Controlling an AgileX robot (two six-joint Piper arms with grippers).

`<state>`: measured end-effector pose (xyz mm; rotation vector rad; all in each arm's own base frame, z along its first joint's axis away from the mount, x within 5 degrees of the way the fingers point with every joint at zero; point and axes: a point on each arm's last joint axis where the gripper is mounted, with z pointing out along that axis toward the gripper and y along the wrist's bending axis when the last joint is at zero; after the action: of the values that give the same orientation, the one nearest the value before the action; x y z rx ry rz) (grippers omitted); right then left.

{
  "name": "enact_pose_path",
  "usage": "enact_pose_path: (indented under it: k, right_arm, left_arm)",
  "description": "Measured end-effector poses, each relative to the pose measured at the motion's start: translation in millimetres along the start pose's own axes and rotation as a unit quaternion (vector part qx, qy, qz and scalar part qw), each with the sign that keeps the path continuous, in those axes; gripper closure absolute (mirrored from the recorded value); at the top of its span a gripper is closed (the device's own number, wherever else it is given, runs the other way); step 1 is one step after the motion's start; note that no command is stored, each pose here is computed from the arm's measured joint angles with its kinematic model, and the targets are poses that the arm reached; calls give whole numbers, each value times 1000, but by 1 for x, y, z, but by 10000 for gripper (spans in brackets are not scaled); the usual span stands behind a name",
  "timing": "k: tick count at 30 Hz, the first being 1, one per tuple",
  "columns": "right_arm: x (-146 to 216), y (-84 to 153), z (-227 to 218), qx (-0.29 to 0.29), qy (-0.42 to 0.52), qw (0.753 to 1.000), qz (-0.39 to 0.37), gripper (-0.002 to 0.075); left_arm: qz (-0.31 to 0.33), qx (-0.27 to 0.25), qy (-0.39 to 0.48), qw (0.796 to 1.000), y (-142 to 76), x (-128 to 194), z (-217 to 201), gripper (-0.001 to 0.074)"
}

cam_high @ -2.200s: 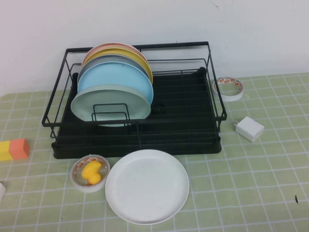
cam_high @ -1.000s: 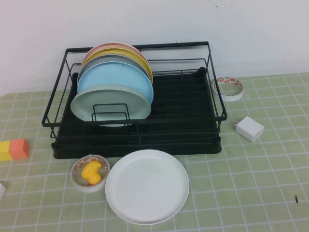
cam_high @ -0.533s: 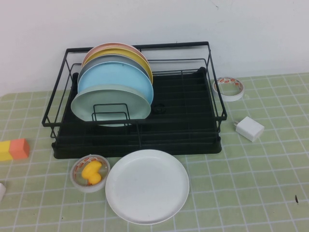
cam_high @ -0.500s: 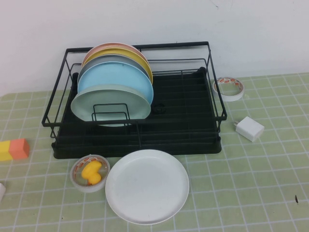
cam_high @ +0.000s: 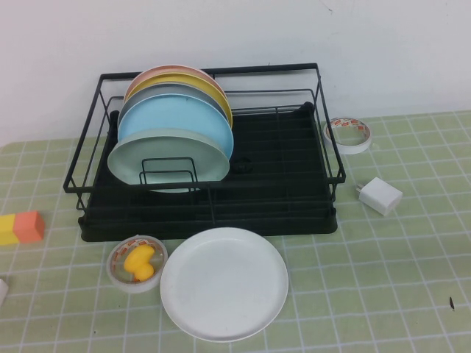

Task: Place plate on rack
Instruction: Pick up the plate from the table

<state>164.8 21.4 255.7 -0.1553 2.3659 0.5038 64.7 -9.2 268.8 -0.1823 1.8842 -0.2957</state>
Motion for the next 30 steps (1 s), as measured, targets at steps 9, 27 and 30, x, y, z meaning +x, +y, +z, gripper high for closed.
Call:
enact_pose_path:
  k: [9, 27, 30]
  right_arm:
    - [-10, 6, 93, -100, 39, 994, 22, 726]
    - [-27, 67, 243, -182, 167, 969, -5, 524]
    - [-30, 67, 253, -187, 170, 968, -3, 440]
  left_arm:
    - [-57, 23, -4, 998, 0, 11, 8, 737]
    - [-60, 24, -6, 998, 0, 11, 8, 737]
    - [-60, 24, -6, 998, 0, 11, 8, 737]
